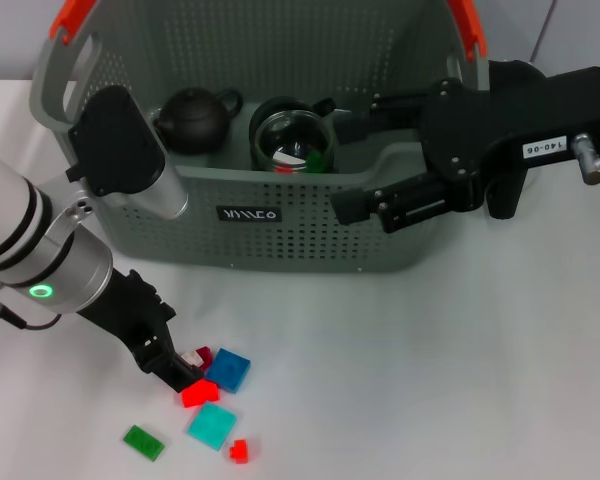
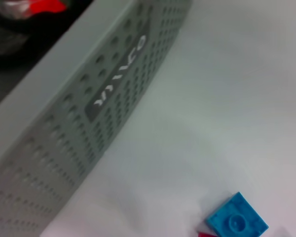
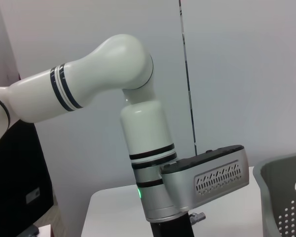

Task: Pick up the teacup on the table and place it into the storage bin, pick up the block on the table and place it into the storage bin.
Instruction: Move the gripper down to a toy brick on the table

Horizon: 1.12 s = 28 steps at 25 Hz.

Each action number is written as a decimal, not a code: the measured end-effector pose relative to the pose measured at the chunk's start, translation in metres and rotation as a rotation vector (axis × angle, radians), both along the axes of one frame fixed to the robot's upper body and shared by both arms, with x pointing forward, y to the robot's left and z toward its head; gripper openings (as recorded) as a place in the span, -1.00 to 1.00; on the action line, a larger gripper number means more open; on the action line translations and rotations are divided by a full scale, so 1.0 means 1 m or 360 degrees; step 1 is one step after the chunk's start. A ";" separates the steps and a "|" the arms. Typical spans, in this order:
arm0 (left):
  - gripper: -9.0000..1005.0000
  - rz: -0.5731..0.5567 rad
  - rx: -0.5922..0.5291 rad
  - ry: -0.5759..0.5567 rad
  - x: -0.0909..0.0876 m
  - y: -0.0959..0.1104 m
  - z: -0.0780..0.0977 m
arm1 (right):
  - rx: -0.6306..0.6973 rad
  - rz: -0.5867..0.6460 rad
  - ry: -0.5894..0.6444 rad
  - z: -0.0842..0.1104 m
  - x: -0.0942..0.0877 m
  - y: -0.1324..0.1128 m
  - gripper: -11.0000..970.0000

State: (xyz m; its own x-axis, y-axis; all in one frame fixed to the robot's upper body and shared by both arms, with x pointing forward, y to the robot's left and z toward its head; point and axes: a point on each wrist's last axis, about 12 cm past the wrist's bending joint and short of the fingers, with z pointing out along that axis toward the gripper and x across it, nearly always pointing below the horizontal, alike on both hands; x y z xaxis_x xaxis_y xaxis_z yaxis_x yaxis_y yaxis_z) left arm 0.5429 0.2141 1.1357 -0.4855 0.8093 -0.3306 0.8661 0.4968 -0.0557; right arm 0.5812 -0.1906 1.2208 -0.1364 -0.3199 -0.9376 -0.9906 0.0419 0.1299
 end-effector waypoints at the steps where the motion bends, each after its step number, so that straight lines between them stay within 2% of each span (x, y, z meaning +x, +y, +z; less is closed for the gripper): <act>1: 0.76 0.0014 0.0000 0.0003 0.000 0.000 0.000 | 0.0001 -0.0001 -0.0003 0.000 0.000 0.000 0.95; 7: 0.76 0.0059 -0.0003 0.0027 -0.002 -0.001 -0.001 | 0.0011 0.0001 0.0002 -0.003 0.001 -0.001 0.95; 14: 0.75 0.0023 0.0039 0.0032 -0.004 -0.010 -0.005 | 0.0018 -0.0002 -0.0010 -0.003 0.002 -0.002 0.95; 25: 0.74 0.0028 0.0066 0.0042 -0.004 -0.013 -0.011 | 0.0031 -0.0016 -0.0016 -0.004 0.002 -0.006 0.95; 28: 0.58 0.0050 0.0065 0.0033 -0.003 -0.013 -0.013 | 0.0038 -0.0025 -0.0018 -0.004 0.002 -0.007 0.95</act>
State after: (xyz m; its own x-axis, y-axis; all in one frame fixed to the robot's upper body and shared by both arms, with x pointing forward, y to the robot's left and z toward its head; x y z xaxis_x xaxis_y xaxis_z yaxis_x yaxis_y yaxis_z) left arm 0.5398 0.2013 1.1231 -0.5171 0.8063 -0.2872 0.8490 0.5258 -0.0523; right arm 0.5834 -0.1975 1.2167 -0.1307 -0.2950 -0.9465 -0.9913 0.0543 0.1200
